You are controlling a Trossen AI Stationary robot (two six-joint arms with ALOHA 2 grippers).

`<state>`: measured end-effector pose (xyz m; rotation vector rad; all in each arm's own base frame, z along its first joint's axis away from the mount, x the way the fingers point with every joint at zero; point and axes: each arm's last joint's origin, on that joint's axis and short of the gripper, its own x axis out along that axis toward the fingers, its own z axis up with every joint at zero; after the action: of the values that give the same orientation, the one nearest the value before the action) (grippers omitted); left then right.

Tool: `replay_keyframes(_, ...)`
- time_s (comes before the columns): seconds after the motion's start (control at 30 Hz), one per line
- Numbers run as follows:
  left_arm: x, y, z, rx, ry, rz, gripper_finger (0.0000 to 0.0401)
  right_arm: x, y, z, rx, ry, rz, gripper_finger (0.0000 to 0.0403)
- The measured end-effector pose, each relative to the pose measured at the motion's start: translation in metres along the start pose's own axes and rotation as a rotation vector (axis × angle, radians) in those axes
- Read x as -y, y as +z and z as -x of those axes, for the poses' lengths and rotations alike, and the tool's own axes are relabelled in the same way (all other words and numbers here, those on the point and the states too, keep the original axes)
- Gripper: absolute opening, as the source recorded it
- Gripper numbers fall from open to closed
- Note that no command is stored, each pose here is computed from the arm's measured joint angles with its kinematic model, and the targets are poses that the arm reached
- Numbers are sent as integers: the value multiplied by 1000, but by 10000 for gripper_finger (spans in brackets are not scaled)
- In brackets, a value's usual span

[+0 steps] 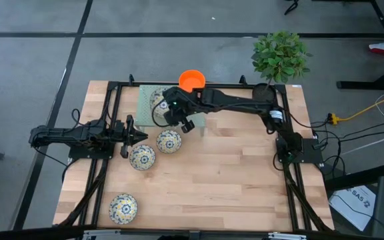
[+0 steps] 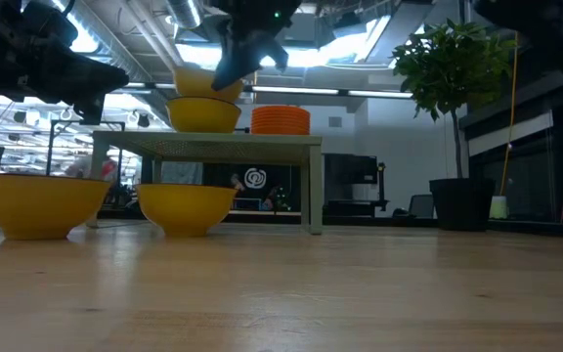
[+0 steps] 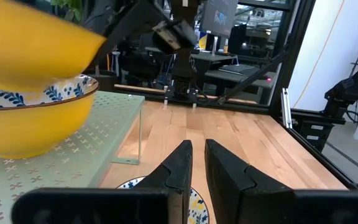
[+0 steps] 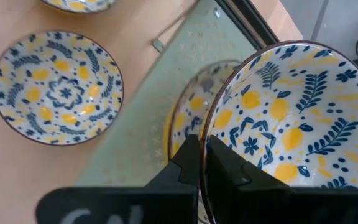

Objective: Pick & Place Mini bowls
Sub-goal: Stack the yellow bowl on top of the yellow bowl on the shelf

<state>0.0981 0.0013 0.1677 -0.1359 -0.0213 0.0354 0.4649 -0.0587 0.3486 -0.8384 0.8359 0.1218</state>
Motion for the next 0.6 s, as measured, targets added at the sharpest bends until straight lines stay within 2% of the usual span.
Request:
replay_keyframes(0.47, 0, 0, 0, 0, 0, 0, 38, -1, -5, -1, 18, 66, -26, 14)
replay_keyframes(0.6, 0, 0, 0, 0, 0, 0, 38, 0, -4, -1, 29, 57, -41, 31)
